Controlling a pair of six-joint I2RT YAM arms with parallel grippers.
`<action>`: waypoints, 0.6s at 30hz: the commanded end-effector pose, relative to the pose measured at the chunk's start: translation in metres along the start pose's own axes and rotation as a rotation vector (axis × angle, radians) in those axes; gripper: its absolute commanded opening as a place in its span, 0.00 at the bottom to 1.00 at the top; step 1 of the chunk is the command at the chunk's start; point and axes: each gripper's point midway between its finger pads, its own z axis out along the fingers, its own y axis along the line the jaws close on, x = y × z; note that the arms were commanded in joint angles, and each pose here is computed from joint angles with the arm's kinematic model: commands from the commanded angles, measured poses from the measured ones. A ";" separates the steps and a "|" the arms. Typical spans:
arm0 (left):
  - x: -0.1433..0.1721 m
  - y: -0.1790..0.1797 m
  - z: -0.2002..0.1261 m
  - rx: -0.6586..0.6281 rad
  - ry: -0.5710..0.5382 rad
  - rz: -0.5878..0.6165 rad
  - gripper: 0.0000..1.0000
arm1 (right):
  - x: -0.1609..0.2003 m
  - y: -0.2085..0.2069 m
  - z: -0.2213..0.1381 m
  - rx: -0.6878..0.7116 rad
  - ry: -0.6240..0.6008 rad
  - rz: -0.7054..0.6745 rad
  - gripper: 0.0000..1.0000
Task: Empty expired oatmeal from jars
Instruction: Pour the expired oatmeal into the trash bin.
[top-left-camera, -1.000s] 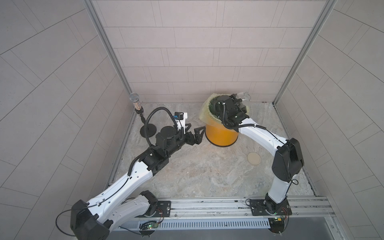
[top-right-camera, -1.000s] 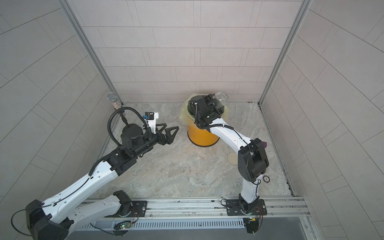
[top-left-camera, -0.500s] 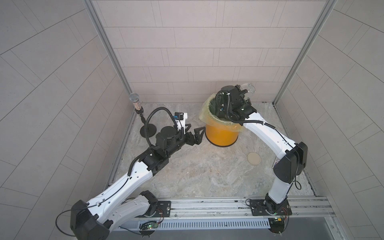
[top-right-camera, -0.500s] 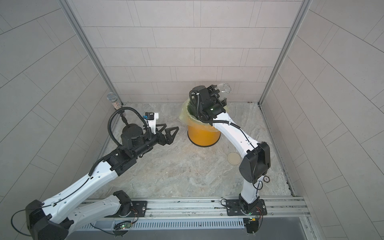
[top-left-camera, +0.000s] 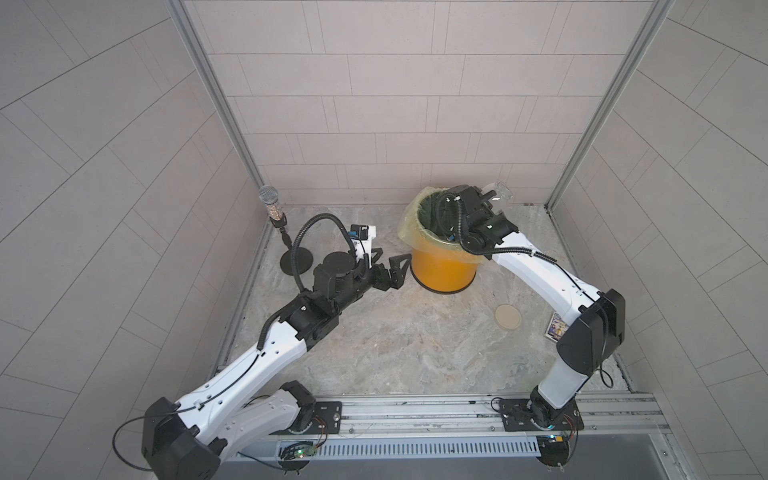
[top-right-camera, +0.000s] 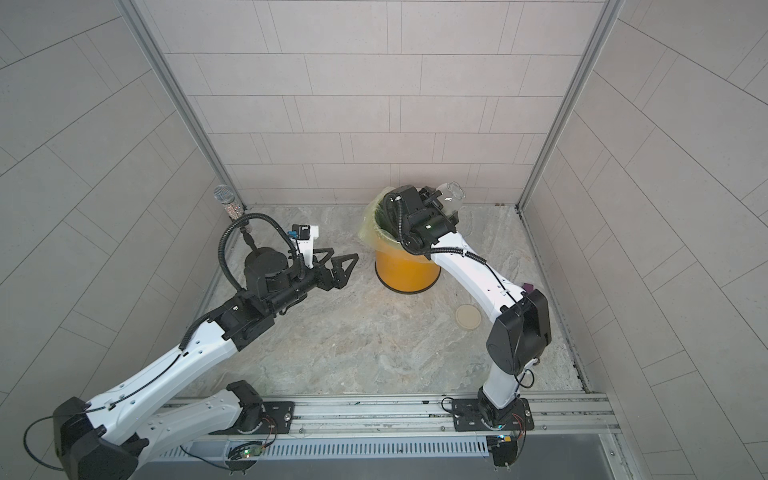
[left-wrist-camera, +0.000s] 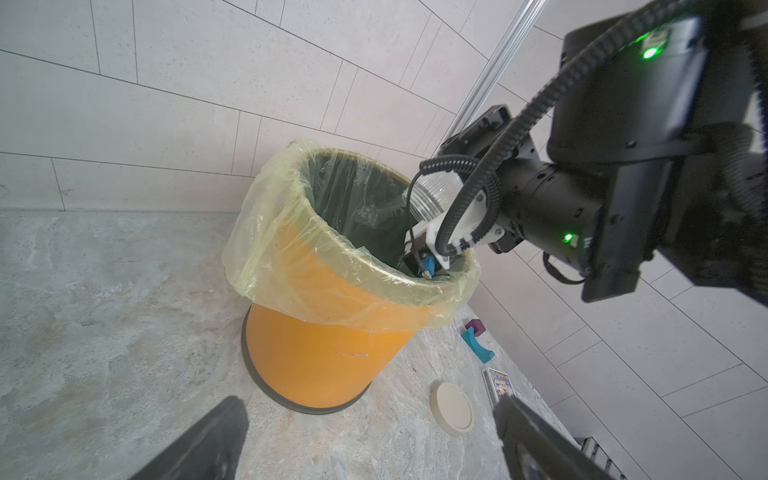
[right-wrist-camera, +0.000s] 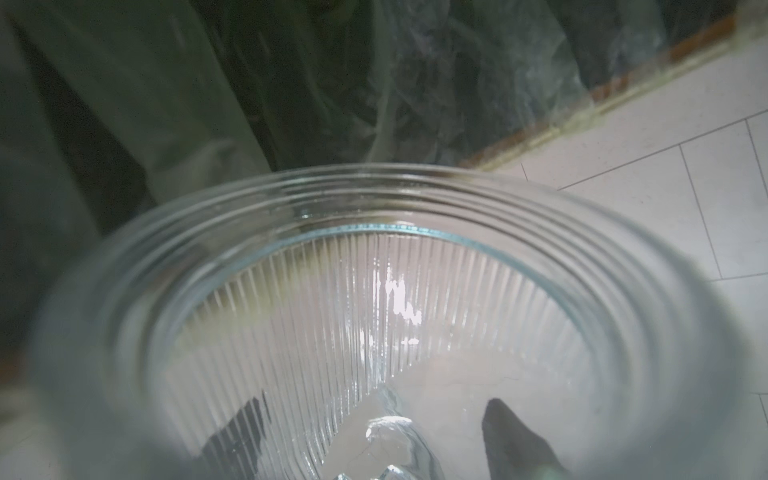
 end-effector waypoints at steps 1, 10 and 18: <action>-0.025 -0.008 -0.006 0.017 -0.073 -0.005 1.00 | 0.040 -0.034 -0.015 0.108 0.065 -0.250 0.00; -0.028 -0.010 -0.008 0.020 -0.081 -0.001 1.00 | 0.043 -0.019 -0.010 -0.001 0.109 -0.308 0.00; -0.025 -0.008 -0.011 0.016 -0.085 -0.006 1.00 | 0.040 -0.038 -0.013 0.037 0.148 -0.266 0.00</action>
